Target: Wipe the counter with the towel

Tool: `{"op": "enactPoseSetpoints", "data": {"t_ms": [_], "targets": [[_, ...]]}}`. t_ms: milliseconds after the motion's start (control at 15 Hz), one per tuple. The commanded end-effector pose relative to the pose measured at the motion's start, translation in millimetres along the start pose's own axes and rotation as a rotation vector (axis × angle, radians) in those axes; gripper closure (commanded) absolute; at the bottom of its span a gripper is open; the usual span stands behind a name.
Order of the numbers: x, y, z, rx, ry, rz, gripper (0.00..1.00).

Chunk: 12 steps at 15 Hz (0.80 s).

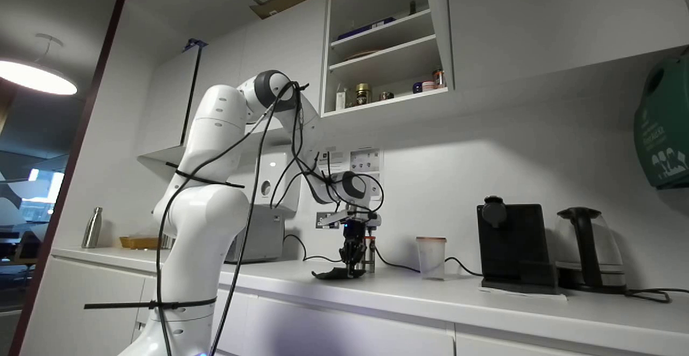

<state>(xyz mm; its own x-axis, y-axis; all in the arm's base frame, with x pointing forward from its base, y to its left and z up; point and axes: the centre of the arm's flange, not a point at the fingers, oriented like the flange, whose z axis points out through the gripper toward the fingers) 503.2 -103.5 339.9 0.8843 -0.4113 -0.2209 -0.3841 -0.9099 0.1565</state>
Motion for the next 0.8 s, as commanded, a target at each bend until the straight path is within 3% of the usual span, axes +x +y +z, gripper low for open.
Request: {"op": "enactPoseSetpoints", "data": {"t_ms": [0, 467, 733], "targets": [[47.6, 9.0, -3.8, -0.021, -0.062, 0.033, 0.99], [100.3, 19.6, -35.5, -0.017, -0.076, 0.071, 0.99], [109.2, 22.6, -47.4, 0.01, -0.069, 0.072, 0.99]]}}
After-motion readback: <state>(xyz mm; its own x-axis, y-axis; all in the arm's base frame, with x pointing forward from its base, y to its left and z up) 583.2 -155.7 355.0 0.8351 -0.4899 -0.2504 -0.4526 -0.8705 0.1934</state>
